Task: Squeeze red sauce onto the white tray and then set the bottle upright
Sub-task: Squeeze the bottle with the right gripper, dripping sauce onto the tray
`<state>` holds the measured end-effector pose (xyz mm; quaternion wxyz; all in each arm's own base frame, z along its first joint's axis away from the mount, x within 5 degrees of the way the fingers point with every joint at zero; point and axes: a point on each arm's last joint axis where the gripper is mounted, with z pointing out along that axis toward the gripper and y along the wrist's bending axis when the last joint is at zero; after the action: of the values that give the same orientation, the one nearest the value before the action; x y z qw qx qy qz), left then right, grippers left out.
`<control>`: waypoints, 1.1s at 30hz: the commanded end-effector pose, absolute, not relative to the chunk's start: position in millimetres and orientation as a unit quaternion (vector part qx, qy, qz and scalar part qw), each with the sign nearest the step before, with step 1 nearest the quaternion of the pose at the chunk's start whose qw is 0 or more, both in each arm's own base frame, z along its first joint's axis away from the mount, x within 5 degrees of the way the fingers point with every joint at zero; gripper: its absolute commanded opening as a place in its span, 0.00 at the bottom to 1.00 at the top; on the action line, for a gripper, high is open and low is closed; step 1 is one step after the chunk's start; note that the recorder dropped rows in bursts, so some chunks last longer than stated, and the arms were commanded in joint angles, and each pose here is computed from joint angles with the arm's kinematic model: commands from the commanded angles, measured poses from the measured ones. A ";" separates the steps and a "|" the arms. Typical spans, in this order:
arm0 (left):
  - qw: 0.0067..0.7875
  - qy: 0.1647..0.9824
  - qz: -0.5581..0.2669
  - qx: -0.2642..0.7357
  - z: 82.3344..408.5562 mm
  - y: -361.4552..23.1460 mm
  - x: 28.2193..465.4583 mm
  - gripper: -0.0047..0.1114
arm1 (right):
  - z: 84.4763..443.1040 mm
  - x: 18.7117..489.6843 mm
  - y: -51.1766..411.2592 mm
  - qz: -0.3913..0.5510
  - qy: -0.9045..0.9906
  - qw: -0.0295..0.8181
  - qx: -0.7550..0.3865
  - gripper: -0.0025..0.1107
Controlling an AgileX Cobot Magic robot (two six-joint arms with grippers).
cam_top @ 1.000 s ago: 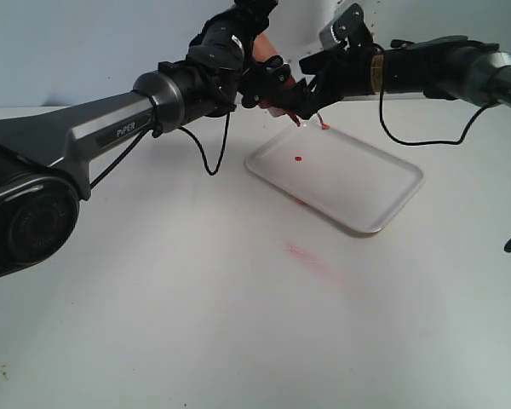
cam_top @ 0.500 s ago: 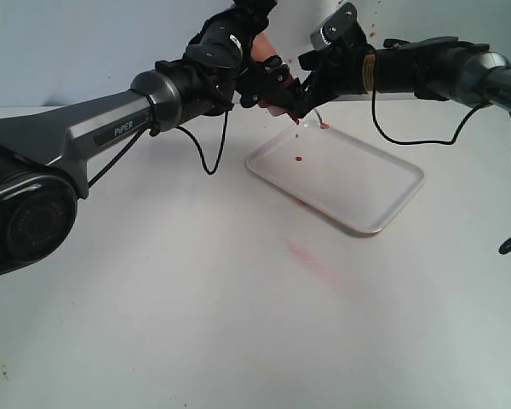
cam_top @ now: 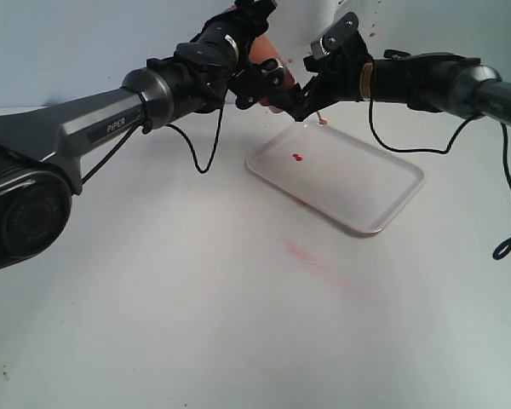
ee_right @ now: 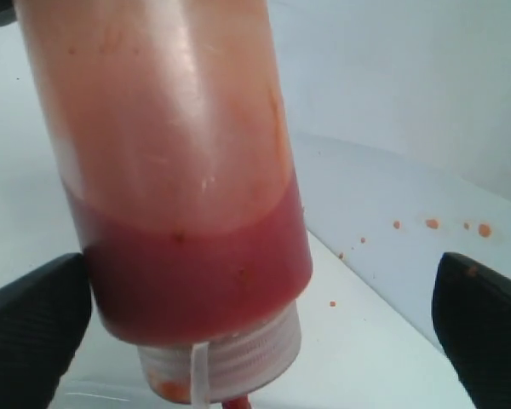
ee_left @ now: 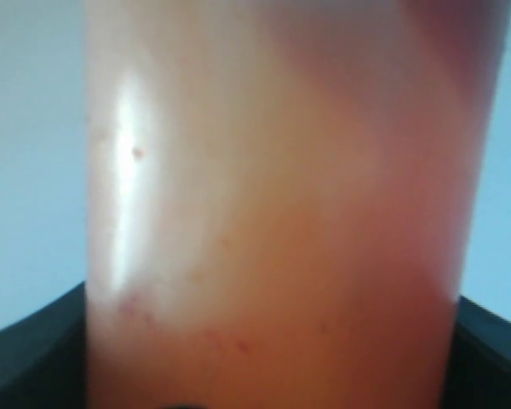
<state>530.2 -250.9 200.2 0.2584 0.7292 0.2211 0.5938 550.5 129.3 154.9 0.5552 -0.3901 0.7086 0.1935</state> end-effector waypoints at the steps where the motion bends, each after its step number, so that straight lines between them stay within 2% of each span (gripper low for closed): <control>1: 0.277 0.215 0.598 0.721 215.7 -252.1 529.8 0.04 | 158.1 550.0 131.4 0.209 0.697 0.564 -0.390 0.93; 15: 0.283 0.199 0.590 0.729 214.7 -251.3 531.3 0.04 | 157.7 536.8 146.0 0.246 0.654 0.547 -0.461 0.93; 17: 0.283 0.199 0.590 0.729 214.7 -251.3 531.3 0.04 | 156.0 536.0 145.9 0.242 0.655 0.540 -0.470 0.83; 18: 0.283 0.199 0.590 0.729 214.7 -251.3 531.3 0.04 | 155.9 535.9 145.1 0.243 0.654 0.539 -0.472 0.68; 19: 0.283 0.199 0.590 0.729 214.7 -251.3 531.3 0.04 | 155.9 535.8 145.1 0.243 0.654 0.539 -0.472 0.61; 20: 0.283 0.199 0.590 0.729 214.7 -251.3 531.3 0.04 | 156.2 534.8 145.9 0.249 0.651 0.538 -0.475 0.42; 21: 0.283 0.199 0.590 0.729 214.7 -251.3 531.3 0.04 | 156.3 534.1 146.3 0.252 0.649 0.537 -0.476 0.34; 22: 0.283 0.199 0.589 0.730 213.5 -251.4 531.4 0.04 | 157.5 533.8 145.6 0.254 0.648 0.537 -0.477 0.18; 23: 0.282 0.199 0.589 0.731 212.0 -251.5 531.6 0.04 | 161.1 533.4 144.5 0.251 0.646 0.537 -0.480 0.06; 24: 0.281 0.199 0.588 0.732 209.6 -251.7 532.0 0.04 | 162.0 532.8 144.3 0.247 0.647 0.533 -0.486 0.02; 33: 0.280 0.199 0.586 0.734 206.3 -251.9 532.4 0.04 | 175.7 533.3 143.4 0.249 0.653 0.541 -0.467 0.03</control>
<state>531.6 -252.9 196.4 0.2740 0.7441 0.1942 0.5775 535.8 141.8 161.0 0.5291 -0.4637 0.6702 0.2364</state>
